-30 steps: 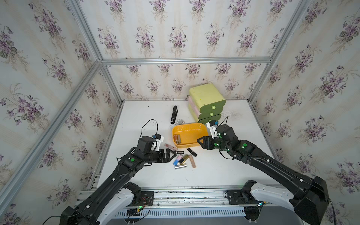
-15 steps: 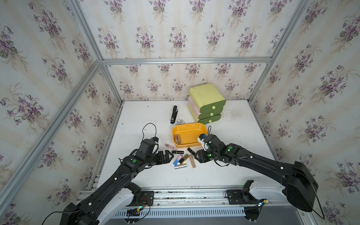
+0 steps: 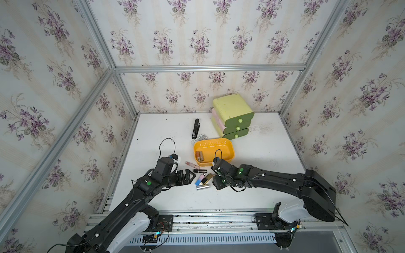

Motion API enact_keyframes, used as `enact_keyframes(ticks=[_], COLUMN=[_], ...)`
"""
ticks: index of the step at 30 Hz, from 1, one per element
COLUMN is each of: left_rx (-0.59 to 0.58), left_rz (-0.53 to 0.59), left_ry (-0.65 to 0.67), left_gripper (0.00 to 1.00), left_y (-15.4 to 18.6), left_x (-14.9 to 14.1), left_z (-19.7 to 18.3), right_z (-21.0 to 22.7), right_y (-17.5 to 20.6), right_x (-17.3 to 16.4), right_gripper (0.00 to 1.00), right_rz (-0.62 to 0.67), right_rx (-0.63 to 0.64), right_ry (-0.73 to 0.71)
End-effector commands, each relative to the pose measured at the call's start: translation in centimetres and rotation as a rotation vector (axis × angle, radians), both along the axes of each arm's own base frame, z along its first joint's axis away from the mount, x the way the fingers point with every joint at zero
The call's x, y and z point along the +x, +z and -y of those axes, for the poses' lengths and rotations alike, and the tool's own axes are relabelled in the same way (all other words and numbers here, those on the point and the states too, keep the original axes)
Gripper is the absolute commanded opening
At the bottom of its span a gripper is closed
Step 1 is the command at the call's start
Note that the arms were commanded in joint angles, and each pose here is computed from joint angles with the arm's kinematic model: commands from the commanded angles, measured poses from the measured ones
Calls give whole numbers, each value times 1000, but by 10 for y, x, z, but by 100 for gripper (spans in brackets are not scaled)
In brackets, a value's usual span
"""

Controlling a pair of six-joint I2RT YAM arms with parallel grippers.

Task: Put the lipstick into the storage box
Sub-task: Pick up the lipstick at the center of the board.

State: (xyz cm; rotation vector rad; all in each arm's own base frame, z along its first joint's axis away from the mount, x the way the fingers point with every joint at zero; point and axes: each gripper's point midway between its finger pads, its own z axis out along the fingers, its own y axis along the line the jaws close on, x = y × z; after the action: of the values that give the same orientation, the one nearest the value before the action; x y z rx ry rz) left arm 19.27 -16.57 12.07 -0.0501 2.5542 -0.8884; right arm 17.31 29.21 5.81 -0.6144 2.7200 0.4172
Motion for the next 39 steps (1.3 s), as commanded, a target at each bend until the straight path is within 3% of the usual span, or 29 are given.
enact_keyframes(ticks=[1, 39], left_rx=[12, 26], left_rz=[12, 35], left_ry=[-6, -51], left_gripper=[100, 100], left_y=[0, -1], left_x=[-1, -12], left_z=[-1, -5], right_z=[5, 6], right_y=[-6, -38], right_x=[3, 3], right_gripper=[50, 40], right_rz=[21, 25], right_rx=[-59, -229], right_ry=[-33, -57])
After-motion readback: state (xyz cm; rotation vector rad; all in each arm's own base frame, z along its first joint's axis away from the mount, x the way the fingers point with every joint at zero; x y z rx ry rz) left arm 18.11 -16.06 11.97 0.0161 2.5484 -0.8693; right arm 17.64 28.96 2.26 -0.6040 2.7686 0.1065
